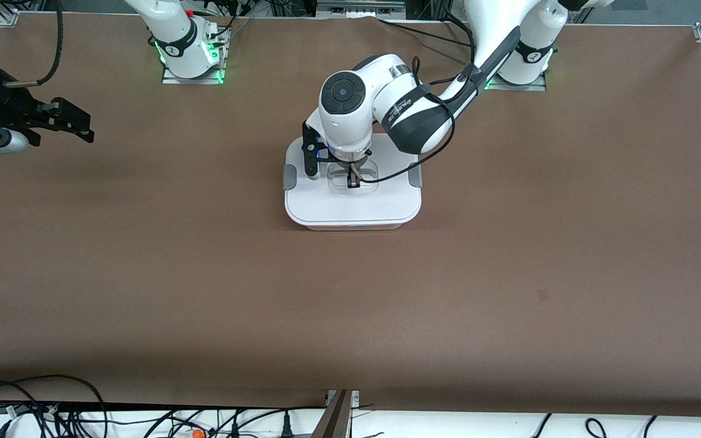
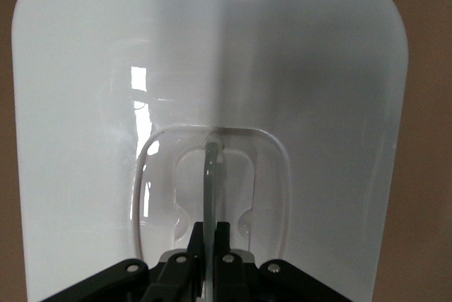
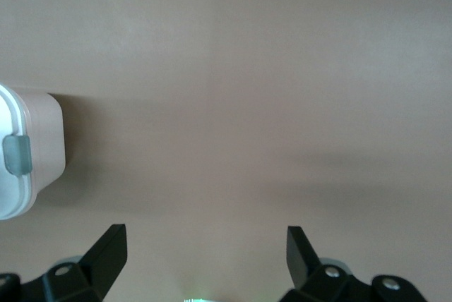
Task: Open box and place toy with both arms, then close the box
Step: 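Lower the lid onto the box and press it down with the left gripper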
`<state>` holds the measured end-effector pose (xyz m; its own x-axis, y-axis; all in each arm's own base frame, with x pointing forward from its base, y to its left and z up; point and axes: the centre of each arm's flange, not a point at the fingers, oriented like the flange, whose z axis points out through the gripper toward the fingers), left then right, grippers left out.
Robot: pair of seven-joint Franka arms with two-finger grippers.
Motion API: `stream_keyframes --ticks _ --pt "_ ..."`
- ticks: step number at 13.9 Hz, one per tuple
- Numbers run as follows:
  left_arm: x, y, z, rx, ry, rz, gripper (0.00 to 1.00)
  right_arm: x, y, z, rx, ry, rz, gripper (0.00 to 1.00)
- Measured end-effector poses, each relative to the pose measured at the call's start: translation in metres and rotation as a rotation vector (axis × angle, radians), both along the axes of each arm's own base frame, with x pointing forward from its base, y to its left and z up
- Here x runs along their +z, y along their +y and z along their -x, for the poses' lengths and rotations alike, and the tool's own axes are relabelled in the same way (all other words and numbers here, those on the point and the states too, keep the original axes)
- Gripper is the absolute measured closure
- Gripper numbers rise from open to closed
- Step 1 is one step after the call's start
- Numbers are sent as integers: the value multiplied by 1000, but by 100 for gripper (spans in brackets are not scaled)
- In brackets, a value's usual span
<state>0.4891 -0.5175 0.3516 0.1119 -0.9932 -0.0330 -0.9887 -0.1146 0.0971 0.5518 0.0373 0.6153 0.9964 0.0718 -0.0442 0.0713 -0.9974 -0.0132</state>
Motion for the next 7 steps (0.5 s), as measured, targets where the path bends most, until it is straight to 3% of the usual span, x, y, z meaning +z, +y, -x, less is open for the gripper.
stream_keyframes --ticks 7 --pt "-7 -6 9 -20 -14 -27 93 0 7 -2 16 8 6 0"
